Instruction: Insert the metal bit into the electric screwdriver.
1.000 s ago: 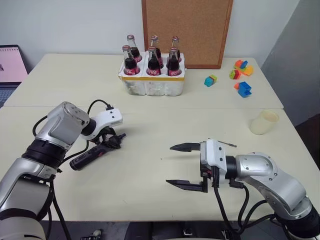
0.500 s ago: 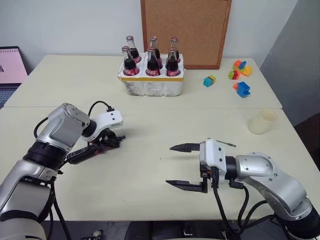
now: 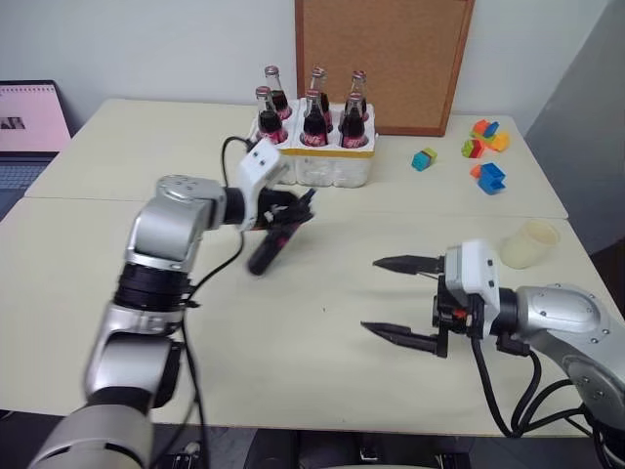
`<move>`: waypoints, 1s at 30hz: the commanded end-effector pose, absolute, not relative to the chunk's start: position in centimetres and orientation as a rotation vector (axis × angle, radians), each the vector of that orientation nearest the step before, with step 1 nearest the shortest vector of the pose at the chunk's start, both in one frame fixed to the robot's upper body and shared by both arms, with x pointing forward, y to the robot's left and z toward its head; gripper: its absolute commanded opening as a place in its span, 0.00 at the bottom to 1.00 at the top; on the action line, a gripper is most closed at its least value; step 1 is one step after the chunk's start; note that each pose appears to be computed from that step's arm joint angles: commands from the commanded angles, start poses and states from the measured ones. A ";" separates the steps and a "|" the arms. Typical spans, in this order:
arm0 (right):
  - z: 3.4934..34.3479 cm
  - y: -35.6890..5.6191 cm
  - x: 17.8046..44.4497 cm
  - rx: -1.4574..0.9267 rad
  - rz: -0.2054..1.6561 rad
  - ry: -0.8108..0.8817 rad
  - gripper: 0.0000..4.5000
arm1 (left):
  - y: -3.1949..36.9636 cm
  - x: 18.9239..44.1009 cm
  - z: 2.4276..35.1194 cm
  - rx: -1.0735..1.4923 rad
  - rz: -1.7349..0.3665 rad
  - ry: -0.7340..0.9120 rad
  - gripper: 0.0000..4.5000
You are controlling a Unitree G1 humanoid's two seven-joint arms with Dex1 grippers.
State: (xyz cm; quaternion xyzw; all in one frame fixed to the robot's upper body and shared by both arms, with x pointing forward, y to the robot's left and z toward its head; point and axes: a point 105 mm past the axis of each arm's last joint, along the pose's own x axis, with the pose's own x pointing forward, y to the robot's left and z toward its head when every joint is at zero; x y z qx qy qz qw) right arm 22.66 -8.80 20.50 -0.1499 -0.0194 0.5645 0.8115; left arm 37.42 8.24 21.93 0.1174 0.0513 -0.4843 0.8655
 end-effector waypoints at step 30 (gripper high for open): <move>21.7 -13.7 27.3 -0.543 0.952 0.090 1.00 | 8.5 33.8 16.2 0.070 -0.785 -0.083 0.37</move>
